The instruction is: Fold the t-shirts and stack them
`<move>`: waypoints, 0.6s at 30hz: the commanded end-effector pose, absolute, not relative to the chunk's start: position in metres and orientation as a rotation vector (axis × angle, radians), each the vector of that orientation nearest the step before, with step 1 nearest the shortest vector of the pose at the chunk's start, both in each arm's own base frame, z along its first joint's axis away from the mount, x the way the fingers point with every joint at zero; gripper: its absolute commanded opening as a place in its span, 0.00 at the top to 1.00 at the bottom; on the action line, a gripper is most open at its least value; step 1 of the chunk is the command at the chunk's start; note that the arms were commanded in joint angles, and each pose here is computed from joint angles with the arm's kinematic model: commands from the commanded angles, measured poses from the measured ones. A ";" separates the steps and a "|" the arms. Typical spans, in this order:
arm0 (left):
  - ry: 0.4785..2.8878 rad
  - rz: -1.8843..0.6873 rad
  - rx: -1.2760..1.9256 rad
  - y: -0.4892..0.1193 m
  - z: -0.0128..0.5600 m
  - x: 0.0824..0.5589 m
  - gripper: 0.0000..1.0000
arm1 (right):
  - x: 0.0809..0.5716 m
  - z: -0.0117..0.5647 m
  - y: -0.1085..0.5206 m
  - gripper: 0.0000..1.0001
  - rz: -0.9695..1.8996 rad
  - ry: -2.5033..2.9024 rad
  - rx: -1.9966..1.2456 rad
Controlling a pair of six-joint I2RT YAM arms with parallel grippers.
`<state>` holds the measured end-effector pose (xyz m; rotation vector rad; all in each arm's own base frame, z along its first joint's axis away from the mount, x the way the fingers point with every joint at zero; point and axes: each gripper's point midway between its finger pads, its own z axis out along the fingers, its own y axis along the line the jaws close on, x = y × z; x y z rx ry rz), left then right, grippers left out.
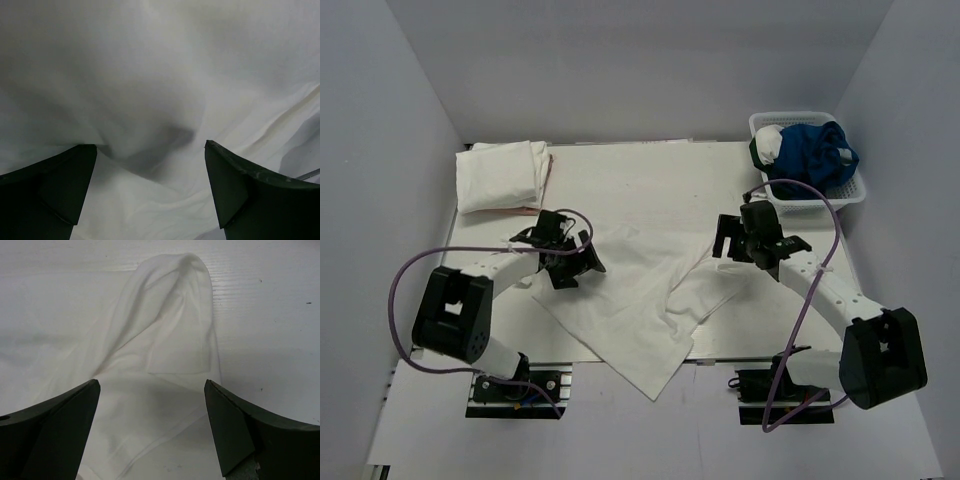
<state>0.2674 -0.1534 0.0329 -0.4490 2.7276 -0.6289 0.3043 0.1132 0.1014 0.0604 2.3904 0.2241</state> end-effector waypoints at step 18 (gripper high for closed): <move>2.619 -0.320 -0.094 -0.166 0.106 0.376 0.00 | 0.300 0.110 0.084 0.10 0.129 2.390 0.276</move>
